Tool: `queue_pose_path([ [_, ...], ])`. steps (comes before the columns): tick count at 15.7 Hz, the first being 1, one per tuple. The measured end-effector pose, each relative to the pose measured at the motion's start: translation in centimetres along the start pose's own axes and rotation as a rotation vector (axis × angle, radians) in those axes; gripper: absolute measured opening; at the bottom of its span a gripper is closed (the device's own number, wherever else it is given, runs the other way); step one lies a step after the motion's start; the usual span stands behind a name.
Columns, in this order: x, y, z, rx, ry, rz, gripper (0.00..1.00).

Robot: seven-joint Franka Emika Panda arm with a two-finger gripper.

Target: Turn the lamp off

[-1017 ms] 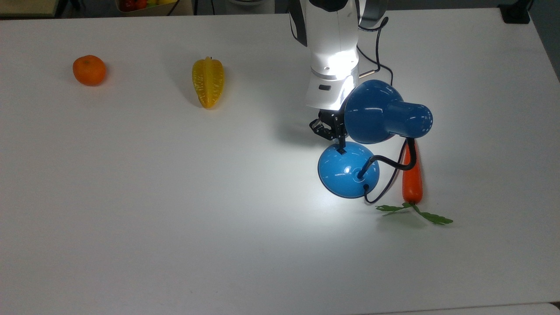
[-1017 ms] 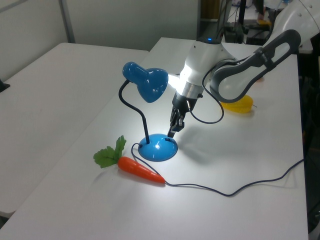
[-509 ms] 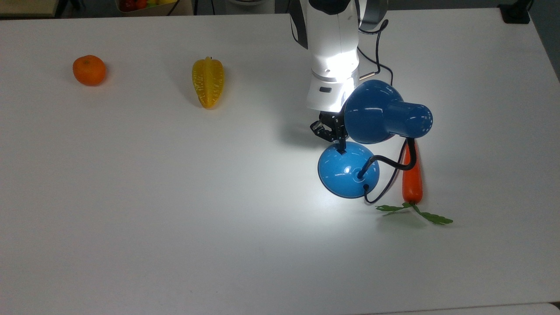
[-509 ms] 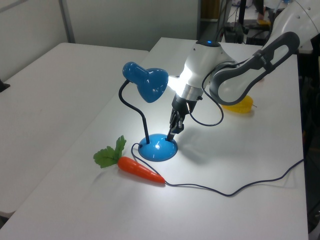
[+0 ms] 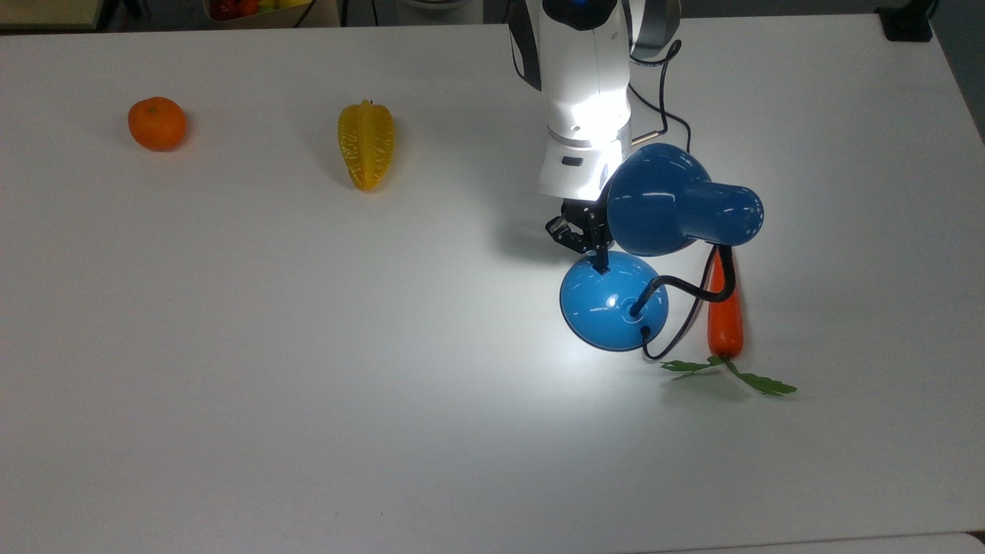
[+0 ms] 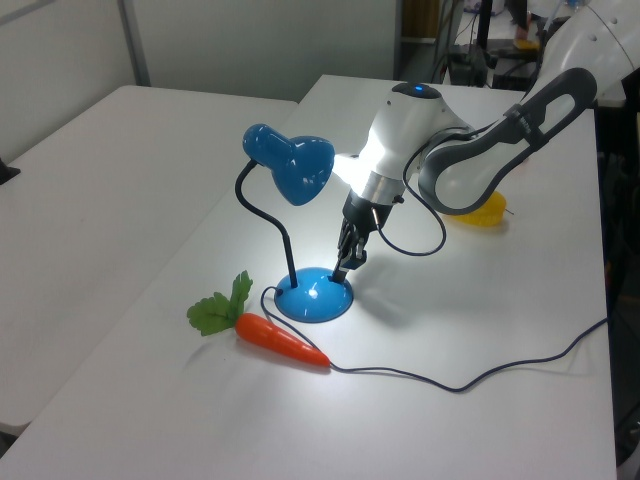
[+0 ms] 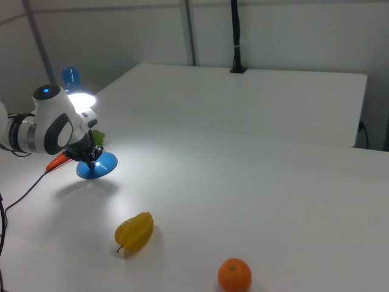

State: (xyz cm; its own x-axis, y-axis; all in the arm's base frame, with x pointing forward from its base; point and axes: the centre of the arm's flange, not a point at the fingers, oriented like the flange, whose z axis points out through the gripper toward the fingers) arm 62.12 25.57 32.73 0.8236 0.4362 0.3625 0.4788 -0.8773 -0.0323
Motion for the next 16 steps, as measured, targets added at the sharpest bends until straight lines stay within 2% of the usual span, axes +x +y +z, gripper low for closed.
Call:
queue_pose_path([
  [13, -0.6, 0.1, 0.3, 0.000, -0.012, 0.002, 0.02],
  [16, -1.3, 0.6, 0.3, 0.007, -0.071, 0.011, 0.03],
])
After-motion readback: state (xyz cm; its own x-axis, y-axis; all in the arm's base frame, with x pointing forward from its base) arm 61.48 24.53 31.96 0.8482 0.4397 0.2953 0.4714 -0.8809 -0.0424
